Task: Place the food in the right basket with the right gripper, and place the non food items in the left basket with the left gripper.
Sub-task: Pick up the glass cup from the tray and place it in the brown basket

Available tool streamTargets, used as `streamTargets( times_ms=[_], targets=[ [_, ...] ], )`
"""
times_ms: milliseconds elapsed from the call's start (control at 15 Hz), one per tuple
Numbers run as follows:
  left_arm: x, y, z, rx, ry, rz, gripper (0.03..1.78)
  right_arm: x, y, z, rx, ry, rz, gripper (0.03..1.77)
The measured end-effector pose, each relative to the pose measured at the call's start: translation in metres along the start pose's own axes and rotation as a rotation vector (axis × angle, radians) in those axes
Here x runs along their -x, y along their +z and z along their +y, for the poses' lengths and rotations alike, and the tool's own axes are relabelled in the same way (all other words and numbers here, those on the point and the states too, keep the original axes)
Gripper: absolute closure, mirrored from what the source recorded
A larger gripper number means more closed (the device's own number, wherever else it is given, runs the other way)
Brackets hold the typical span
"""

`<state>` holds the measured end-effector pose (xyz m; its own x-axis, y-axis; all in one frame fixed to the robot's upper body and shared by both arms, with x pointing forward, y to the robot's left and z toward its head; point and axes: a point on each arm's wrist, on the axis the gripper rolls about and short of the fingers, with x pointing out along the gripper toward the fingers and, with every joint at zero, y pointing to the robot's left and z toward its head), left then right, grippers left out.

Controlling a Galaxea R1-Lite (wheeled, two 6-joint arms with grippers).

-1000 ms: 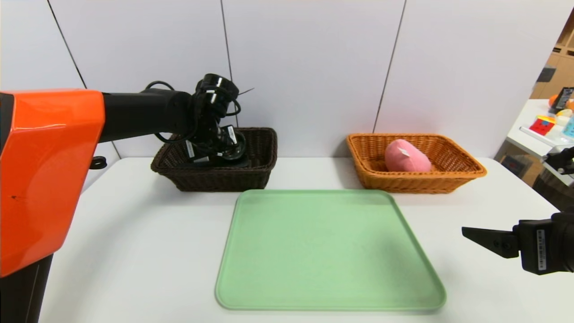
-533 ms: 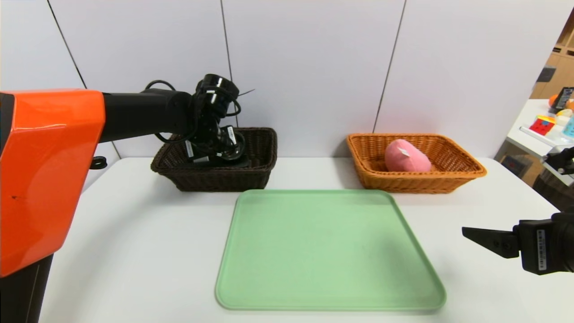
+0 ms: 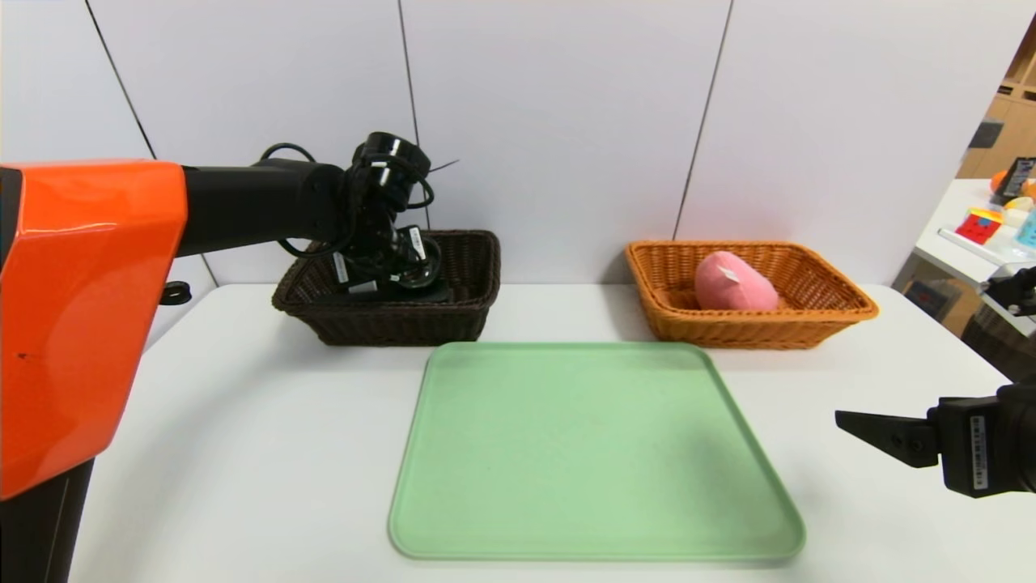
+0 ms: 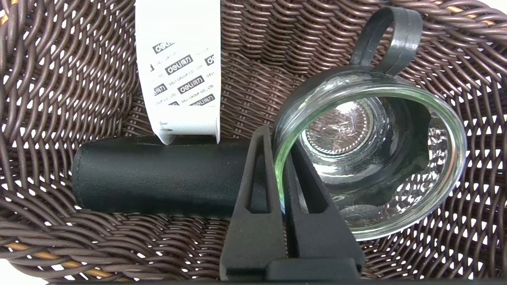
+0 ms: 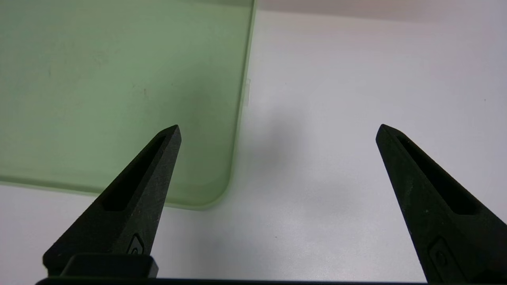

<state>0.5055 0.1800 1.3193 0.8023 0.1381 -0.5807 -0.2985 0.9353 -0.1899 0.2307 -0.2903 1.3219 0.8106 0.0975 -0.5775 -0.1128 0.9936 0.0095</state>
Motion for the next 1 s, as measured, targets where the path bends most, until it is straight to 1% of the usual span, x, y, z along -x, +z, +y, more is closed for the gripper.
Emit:
streamTargets(
  times_ms=[1000],
  targets=[
    [0.0015,0.0011,0.0005,0.008,0.002,-0.004,1.72,0.0016,-0.0005,0.0003,0.002,0.000,-0.002,0.10]
  ],
)
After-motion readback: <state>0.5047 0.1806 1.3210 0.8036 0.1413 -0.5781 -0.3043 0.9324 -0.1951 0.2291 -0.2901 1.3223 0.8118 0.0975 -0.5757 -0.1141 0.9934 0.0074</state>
